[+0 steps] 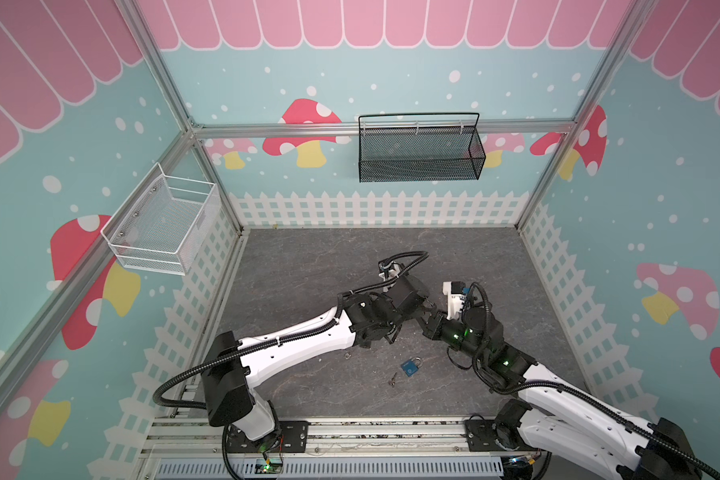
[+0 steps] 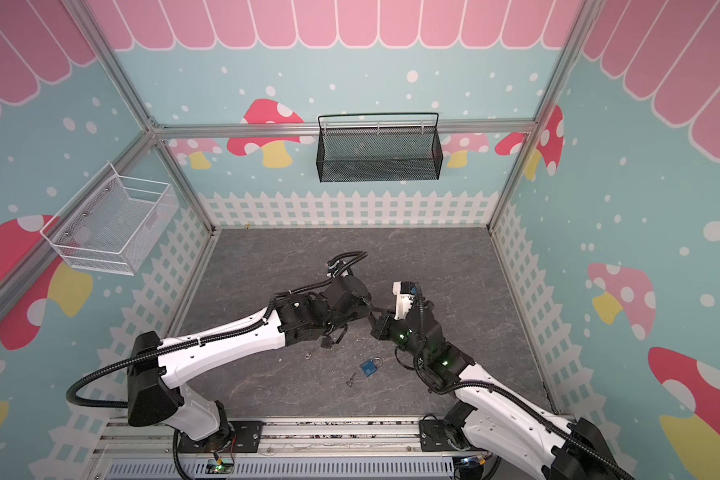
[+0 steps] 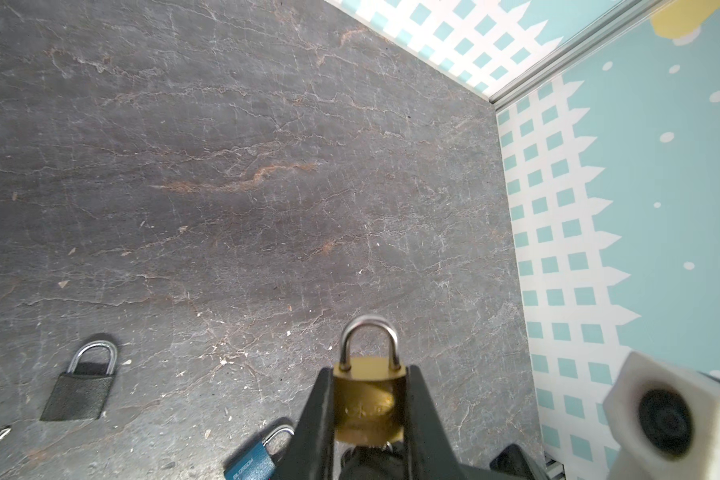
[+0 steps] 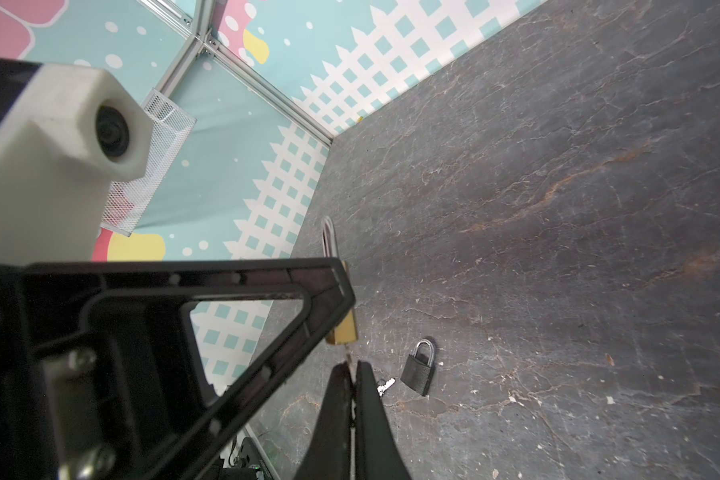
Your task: Unlock with the key
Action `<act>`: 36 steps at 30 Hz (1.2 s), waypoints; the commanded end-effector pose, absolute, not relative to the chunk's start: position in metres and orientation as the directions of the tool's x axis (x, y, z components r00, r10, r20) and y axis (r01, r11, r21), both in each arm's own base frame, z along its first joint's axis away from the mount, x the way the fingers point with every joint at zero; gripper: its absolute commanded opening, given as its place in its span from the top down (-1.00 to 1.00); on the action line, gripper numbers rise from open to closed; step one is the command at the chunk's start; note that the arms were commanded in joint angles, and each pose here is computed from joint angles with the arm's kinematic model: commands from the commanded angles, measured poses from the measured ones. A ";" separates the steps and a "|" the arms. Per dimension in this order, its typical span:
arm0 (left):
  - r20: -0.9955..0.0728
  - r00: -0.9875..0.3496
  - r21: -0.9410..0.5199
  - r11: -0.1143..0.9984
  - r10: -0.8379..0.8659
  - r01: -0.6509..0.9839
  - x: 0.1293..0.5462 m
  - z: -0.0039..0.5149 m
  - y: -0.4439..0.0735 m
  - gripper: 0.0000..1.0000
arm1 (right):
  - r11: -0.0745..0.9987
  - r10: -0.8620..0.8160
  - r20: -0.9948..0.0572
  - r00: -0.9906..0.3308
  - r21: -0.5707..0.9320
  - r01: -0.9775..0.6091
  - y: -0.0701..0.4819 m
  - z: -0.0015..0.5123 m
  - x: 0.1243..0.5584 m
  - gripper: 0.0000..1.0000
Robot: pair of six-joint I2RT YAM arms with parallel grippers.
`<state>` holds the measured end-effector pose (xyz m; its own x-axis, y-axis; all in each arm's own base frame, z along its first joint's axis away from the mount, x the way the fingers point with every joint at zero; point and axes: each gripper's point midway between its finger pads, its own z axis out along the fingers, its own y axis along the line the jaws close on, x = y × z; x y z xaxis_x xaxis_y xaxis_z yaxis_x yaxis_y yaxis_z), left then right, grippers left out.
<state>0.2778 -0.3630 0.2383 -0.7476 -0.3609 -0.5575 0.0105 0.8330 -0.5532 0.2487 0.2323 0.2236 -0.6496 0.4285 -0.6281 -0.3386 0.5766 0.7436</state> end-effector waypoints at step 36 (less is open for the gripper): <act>-0.427 -0.835 -0.596 0.803 -0.346 -0.028 0.235 0.193 -0.337 1.00 | 0.308 0.425 -0.577 -0.697 0.817 -0.488 0.269 0.292 0.243 1.00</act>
<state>0.2633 -0.3308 0.2259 -0.7369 -0.4359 -0.5167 -0.0213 0.7789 -0.6267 0.2356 0.2637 0.2157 -0.7997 0.3070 -0.5159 -0.3337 0.4870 0.8072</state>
